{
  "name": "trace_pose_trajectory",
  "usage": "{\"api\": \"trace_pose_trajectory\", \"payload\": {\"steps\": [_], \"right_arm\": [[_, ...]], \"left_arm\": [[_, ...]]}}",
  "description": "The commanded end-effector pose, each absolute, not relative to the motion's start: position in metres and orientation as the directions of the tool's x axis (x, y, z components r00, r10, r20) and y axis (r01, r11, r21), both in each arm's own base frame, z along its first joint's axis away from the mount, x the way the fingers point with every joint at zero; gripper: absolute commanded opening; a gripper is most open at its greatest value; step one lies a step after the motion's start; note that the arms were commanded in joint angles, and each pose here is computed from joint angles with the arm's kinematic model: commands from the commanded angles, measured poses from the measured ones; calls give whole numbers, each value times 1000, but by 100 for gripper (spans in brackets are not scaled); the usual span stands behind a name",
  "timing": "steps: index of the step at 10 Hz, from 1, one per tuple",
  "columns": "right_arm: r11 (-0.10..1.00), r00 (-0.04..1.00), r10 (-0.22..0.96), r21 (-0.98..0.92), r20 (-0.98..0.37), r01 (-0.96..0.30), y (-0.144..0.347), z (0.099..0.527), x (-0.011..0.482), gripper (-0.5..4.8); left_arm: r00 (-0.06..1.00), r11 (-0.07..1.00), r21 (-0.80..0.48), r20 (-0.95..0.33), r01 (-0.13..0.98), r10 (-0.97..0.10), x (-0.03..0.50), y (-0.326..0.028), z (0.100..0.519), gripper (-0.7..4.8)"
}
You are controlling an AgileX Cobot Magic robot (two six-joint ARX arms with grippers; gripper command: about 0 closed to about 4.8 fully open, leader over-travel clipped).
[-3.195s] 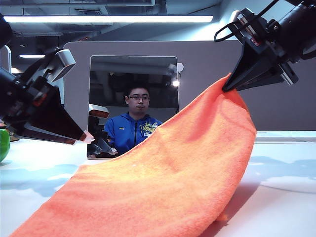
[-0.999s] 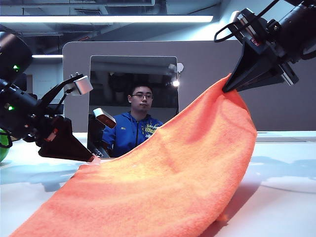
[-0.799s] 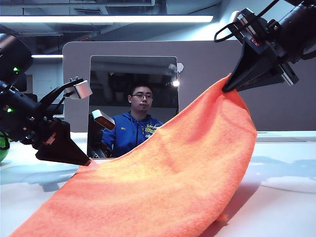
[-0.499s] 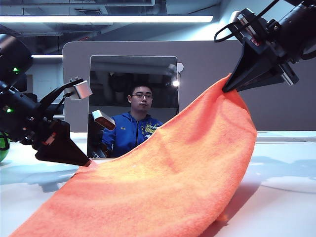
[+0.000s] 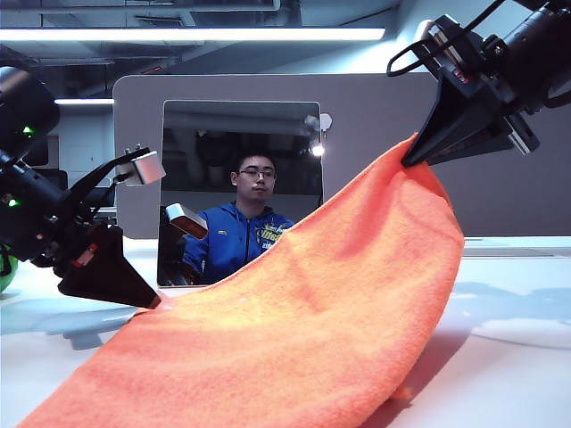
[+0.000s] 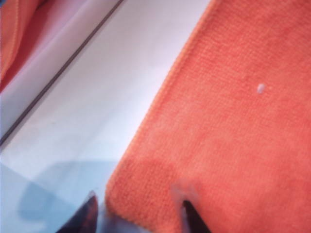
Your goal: Pick up the cloth from the table and use it to cover the mirror.
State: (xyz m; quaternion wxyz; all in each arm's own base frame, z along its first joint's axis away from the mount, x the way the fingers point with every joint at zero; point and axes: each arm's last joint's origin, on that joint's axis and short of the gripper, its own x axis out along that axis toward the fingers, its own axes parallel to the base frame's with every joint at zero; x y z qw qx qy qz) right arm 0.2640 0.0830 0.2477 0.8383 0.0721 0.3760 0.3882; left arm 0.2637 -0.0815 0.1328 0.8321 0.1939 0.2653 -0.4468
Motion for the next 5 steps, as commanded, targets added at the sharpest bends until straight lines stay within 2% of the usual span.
{"api": "trace_pose_trajectory", "payload": {"steps": [1,5], "right_arm": [[682,421,711,406,-564,-608,84,250,264,-5],[682,421,711,406,-564,-608,84,250,264,-5]], "left_arm": [[476,522,109,-593,846,-649,269,-83,132,219],[466,522,94,-600,848,-650,269,-83,130,205]]}}
